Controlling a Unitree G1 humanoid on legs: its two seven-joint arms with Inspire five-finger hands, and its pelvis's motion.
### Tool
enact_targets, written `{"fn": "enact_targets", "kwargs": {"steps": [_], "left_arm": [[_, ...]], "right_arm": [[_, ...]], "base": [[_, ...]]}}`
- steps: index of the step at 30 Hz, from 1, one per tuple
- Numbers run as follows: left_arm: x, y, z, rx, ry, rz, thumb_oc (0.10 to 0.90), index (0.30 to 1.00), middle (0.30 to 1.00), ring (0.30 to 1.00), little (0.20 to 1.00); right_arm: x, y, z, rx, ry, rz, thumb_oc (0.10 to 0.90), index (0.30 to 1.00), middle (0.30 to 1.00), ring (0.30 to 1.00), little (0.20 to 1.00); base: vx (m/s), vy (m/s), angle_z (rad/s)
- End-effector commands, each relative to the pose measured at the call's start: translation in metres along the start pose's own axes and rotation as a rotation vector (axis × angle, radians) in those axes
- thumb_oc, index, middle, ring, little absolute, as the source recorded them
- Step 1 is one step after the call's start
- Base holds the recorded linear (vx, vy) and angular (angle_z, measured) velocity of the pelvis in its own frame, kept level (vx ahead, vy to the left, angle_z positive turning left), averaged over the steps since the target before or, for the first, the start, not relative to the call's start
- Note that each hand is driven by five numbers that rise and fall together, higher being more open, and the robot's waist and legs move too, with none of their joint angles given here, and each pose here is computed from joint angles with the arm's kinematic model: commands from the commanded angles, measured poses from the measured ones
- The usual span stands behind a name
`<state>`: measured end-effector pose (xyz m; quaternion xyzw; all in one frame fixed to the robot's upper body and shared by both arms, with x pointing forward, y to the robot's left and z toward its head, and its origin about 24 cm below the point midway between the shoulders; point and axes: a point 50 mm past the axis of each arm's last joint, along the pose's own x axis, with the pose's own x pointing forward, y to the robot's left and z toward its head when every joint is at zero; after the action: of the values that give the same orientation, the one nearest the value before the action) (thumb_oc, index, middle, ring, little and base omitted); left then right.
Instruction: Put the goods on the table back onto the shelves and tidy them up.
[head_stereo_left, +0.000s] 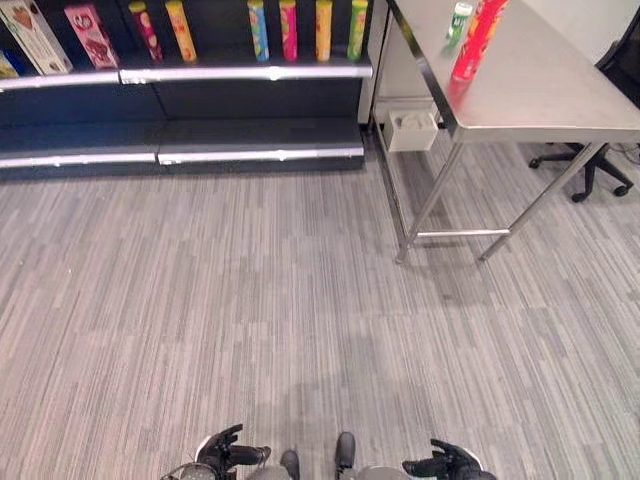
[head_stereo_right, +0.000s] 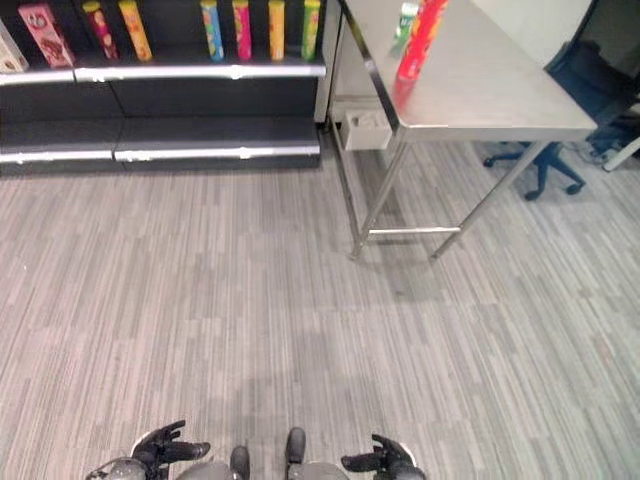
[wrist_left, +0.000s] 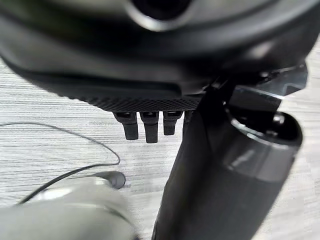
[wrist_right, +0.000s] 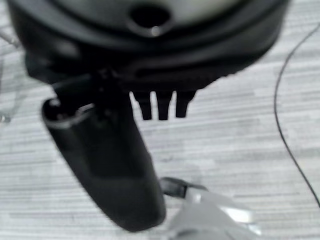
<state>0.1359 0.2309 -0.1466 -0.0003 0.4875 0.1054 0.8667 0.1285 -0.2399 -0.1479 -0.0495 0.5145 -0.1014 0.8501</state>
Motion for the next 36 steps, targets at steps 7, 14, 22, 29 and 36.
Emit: {"fn": "enact_targets", "kwargs": {"steps": [7,14,22,29,36], "left_arm": [[-0.002,-0.011,-0.004,-0.010,-0.021,-0.030,0.800,0.900,0.900,0.900,0.900],[-0.004,-0.001,-0.018,-0.011,0.027,0.009,0.800,0.900,0.900,0.900,0.900],[0.000,0.005,0.006,0.021,-0.040,0.020,0.800,0.900,0.900,0.900,0.900],[0.002,-0.001,0.019,0.069,-0.078,0.002,0.800,0.900,0.900,0.900,0.900],[0.002,-0.005,0.014,0.098,-0.070,-0.016,0.800,0.900,0.900,0.900,0.900]], "right_arm": [[-0.002,-0.027,0.017,0.023,-0.091,-0.086,0.800,0.900,0.900,0.900,0.900],[-0.001,-0.015,0.012,0.031,-0.073,-0.051,0.800,0.900,0.900,0.900,0.900],[-0.001,-0.014,0.025,0.070,-0.123,-0.055,0.800,0.900,0.900,0.900,0.900],[-0.001,-0.024,0.027,0.112,-0.125,-0.099,0.800,0.900,0.900,0.900,0.900],[-0.003,-0.039,0.013,0.112,-0.083,-0.137,0.800,0.900,0.900,0.900,0.900]], "base": [[0.26,0.068,0.00],[0.45,0.247,-0.52],[0.31,0.308,0.01],[0.30,-0.069,0.16],[0.30,-0.145,0.23]]}}
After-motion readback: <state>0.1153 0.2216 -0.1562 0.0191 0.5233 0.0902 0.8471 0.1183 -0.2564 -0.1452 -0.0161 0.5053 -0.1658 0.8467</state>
